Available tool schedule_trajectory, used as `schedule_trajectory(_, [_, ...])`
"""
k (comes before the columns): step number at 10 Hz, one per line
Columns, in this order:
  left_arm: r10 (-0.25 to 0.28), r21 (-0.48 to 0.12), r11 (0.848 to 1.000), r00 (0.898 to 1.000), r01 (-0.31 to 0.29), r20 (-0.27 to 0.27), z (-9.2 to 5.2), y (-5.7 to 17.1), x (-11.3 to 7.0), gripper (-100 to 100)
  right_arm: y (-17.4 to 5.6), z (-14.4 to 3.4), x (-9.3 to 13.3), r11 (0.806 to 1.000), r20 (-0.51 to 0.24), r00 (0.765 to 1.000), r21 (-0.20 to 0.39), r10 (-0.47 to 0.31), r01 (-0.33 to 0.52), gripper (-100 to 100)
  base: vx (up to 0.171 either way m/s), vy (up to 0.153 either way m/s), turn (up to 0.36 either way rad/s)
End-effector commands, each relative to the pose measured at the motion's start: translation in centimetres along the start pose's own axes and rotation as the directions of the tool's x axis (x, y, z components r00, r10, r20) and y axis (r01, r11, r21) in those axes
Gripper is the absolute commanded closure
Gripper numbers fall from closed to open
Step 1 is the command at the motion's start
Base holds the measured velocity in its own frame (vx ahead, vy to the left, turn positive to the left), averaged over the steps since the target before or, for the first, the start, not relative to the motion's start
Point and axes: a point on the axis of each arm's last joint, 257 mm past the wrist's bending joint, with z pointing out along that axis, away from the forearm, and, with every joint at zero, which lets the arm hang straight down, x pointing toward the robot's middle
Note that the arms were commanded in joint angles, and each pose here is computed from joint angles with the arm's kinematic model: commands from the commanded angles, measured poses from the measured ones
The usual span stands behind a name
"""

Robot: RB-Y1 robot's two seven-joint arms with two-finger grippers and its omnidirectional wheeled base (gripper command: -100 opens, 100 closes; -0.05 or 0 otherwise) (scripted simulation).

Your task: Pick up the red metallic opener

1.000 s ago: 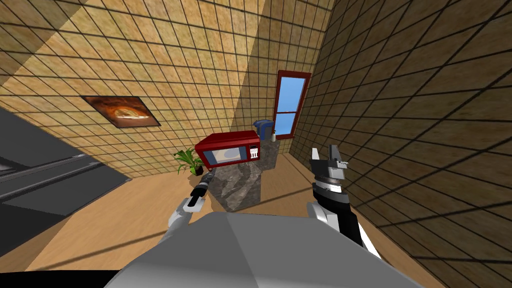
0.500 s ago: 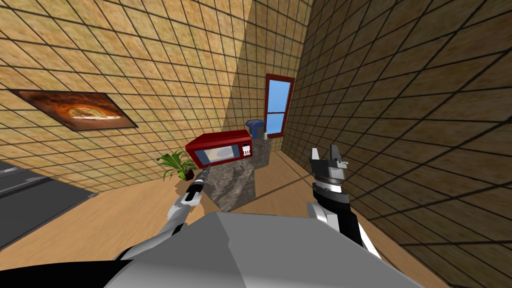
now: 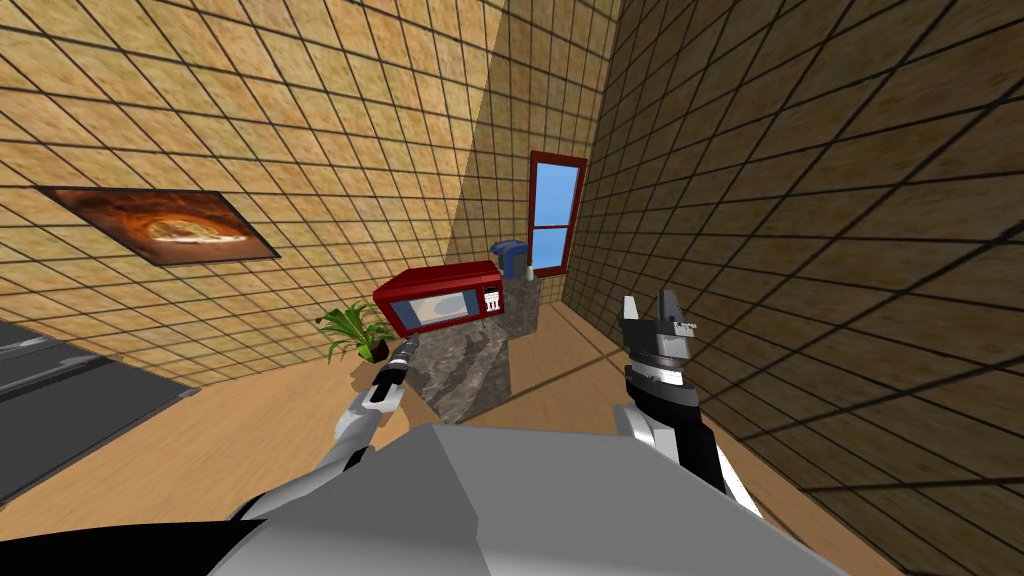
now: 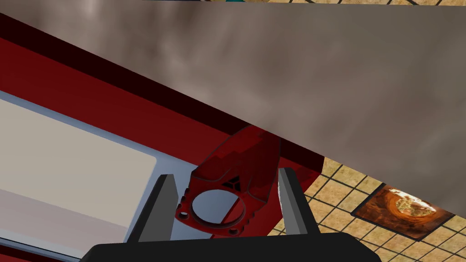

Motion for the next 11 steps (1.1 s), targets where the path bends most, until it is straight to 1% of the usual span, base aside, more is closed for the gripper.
schedule_trajectory(1, [0.0,0.0,1.0,1.0,0.0,0.0,0.0,0.0,0.0,100,0.0,0.0,0.0,1.0,0.0,1.0,0.0,0.0,0.0,0,0.0,0.0,0.0])
schedule_trajectory(2, [0.0,0.0,1.0,1.0,0.0,0.0,0.0,0.0,0.0,0,0.0,0.0,0.0,1.0,0.0,1.0,0.0,0.0,0.0,0,0.0,0.0,0.0])
schedule_trajectory(3, [0.013,0.021,1.0,0.999,-0.012,-0.032,-1.1,-0.8,1.7,100,0.0,0.0,0.0,1.0,0.0,1.0,0.0,0.0,0.0,0,0.087,0.067,0.315])
schedule_trajectory(4, [0.019,0.039,0.999,0.998,-0.016,-0.068,-2.1,-1.7,3.6,100,0.0,0.0,0.0,1.0,0.0,1.0,0.0,0.0,0.0,0,0.192,0.109,0.454])
schedule_trajectory(5, [0.028,0.056,0.998,0.998,-0.025,-0.055,-2.1,-2.2,2.9,100,0.0,0.0,0.0,1.0,0.0,1.0,0.0,-0.001,0.001,0,0.157,0.05,0.131])
schedule_trajectory(6, [0.036,0.068,0.997,0.994,-0.029,-0.099,-3.7,-2.7,5.2,100,0.0,0.0,0.0,1.0,0.0,1.0,0.0,0.0,0.0,0,0.131,0.052,0.186])
schedule_trajectory(7, [0.039,0.087,0.996,0.996,-0.032,-0.082,-3.3,-3.6,4.4,100,0.0,0.0,0.0,1.0,0.0,1.0,0.0,0.0,0.0,0,0.084,0.025,0.128])
schedule_trajectory(8, [0.045,0.101,0.994,0.991,-0.032,-0.123,-5.0,-4.2,6.5,100,0.0,0.0,0.0,1.0,0.0,1.0,0.0,0.0,0.0,0,0.098,0.028,0.258])
schedule_trajectory(9, [0.047,0.117,0.993,0.993,-0.034,-0.108,-4.6,-4.9,5.8,100,0.0,0.0,0.0,1.0,0.0,1.0,0.0,0.0,0.0,0,0.079,0.017,0.146])
schedule_trajectory(10, [0.048,0.127,0.991,0.994,-0.035,-0.099,-4.4,-5.4,5.4,100,0.0,0.0,0.0,1.0,0.0,1.0,0.0,0.0,0.0,0,0.028,0.006,-0.013])
schedule_trajectory(11, [0.051,0.141,0.989,0.989,-0.031,-0.138,-6.1,-6.1,7.4,100,0.0,0.0,0.0,1.0,0.0,1.0,0.0,0.0,0.0,0,0.077,0.02,0.188])
